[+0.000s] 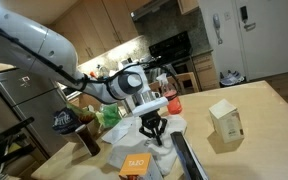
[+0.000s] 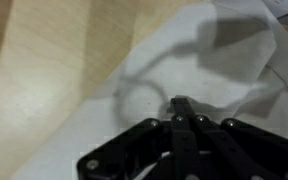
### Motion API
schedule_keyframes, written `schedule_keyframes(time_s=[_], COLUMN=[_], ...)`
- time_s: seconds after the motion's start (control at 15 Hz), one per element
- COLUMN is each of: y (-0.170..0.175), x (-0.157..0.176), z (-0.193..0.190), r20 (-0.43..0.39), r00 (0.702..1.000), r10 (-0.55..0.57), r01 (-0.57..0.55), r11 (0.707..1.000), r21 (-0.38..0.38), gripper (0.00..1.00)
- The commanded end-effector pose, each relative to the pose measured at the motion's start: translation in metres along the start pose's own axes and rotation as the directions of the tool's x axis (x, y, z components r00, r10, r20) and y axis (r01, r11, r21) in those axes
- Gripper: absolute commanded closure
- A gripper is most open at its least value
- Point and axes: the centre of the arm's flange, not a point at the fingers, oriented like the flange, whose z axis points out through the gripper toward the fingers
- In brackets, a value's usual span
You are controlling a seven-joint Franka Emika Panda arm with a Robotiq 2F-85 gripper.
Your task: Flatten the bag
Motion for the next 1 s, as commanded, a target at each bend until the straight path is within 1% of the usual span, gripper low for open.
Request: schedule_keyframes(time_s=[0.0, 0.07, 0.2, 0.27, 0.33, 0.4, 0.53, 0.67, 0.93], y=[-0.013, -0.017, -0.021, -0.023, -0.023, -0.024, -0.026, -0.029, -0.037], x=[0.022, 0.028, 0.035, 0.039, 0.043, 0.046, 0.047, 0.042, 0.035], z=[0.018, 0.024, 0.034, 0.037, 0.039, 0.039, 0.033, 0.016, -0.030], r20=[-0.009, 0.006, 0.070, 0.082, 0.108, 0.111, 0.143, 0.160, 0.194], r00=[0.999, 0.999, 0.997, 0.995, 0.993, 0.991, 0.988, 0.985, 0.980], r10=[-0.047, -0.048, -0.041, -0.049, -0.050, -0.068, -0.065, -0.057, -0.051], r01=[0.047, 0.048, 0.035, 0.040, 0.038, 0.053, 0.047, 0.042, 0.055], r11=[0.997, 0.996, 0.995, 0.993, 0.992, 0.990, 0.991, 0.995, 0.998], r21=[0.068, 0.080, 0.096, 0.108, 0.118, 0.132, 0.128, 0.096, -0.015], gripper=[1.00, 1.00, 1.00, 1.00, 1.00, 1.00, 1.00, 1.00, 1.00])
